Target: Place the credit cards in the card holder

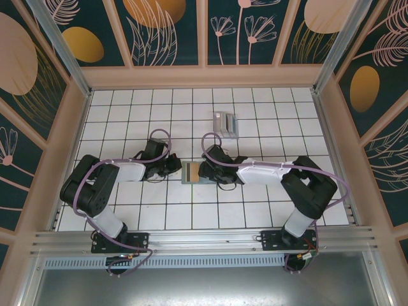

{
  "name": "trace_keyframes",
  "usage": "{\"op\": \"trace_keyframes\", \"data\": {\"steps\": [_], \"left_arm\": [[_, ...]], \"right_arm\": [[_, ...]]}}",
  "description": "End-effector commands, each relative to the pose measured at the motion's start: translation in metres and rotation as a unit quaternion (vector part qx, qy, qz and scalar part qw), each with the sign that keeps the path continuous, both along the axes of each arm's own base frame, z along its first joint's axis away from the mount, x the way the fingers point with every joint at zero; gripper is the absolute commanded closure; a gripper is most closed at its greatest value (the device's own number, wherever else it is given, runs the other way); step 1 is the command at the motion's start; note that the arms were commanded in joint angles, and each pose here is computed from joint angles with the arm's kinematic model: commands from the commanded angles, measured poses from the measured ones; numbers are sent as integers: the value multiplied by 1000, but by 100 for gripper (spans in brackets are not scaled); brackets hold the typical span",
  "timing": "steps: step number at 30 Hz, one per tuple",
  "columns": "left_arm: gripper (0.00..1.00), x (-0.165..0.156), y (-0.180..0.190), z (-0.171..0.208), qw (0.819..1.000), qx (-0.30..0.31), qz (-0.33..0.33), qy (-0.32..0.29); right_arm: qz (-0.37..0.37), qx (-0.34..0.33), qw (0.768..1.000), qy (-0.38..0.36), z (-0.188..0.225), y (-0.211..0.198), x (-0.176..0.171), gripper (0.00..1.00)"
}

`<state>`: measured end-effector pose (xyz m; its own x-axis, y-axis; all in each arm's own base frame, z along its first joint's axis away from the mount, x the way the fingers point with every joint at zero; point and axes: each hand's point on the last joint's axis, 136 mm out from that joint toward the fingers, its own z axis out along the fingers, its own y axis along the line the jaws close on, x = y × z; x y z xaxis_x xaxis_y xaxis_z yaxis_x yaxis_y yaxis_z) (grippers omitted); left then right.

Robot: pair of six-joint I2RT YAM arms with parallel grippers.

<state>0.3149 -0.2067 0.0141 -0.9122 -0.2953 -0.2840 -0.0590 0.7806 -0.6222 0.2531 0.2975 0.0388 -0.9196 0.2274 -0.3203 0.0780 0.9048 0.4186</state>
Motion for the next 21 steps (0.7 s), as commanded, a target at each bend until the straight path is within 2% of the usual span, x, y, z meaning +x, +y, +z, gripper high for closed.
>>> {"op": "trace_keyframes", "data": {"steps": [1,12,21], "left_arm": [[92,-6,5,-6,1000,12,7,10],[92,-2,3,-4,1000,11,4,8],[92,-1,3,-4,1000,9,6,6]], "right_arm": [[-7,-12,1000,5,-5,-6,0,38],[-17,-32,999,-16,-1,-19,3,39],[-7,-16,1000,-12,-4,-10,1,42]]}}
